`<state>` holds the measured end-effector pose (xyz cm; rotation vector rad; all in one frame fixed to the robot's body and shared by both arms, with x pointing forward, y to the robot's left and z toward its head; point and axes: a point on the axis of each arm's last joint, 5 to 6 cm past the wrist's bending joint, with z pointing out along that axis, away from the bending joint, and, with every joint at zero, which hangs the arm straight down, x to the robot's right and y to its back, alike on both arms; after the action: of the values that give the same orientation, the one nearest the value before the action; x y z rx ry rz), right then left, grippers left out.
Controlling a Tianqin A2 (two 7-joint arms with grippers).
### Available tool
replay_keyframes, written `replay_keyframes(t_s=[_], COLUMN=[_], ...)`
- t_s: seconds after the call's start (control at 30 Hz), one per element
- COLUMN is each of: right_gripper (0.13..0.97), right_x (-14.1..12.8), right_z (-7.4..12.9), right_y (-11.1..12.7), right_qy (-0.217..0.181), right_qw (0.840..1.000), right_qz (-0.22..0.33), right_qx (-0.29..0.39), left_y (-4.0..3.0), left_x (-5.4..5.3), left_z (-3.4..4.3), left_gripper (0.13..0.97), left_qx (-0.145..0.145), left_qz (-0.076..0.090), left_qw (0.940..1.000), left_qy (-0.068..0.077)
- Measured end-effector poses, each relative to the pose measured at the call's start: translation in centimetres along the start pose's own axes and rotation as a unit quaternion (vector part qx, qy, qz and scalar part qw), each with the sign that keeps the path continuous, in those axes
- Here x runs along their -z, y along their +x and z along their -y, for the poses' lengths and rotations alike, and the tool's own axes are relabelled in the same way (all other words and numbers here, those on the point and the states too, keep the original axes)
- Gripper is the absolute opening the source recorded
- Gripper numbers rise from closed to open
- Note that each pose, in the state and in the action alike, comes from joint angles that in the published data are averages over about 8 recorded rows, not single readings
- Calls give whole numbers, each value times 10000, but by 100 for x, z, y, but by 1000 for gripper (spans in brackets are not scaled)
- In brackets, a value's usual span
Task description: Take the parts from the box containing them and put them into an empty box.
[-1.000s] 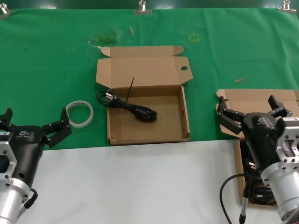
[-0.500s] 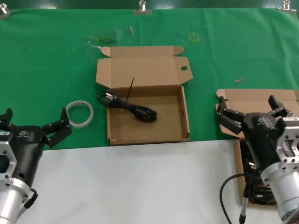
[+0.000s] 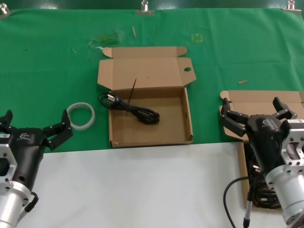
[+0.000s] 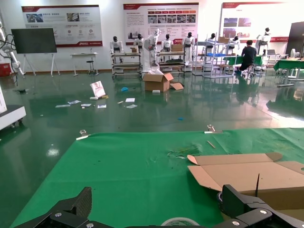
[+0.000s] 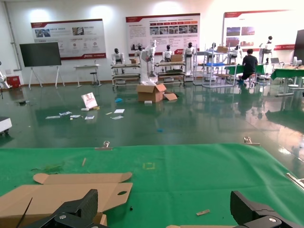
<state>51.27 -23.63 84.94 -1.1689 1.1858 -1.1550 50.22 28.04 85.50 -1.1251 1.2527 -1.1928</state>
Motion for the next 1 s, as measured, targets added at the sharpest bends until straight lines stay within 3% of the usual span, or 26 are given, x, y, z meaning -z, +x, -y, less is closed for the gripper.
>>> replay_keyframes(t_s=[1.0], right_gripper=[966], right_x=[0], right_z=[0], right_y=[0], right_qy=[0], right_qw=[10000], right_qz=[0], right_qx=[0], left_y=[0], left_x=[0], left_z=[0], left_gripper=[966], left_qx=[0], left_qz=[0], left_qw=[10000], left_qy=[0])
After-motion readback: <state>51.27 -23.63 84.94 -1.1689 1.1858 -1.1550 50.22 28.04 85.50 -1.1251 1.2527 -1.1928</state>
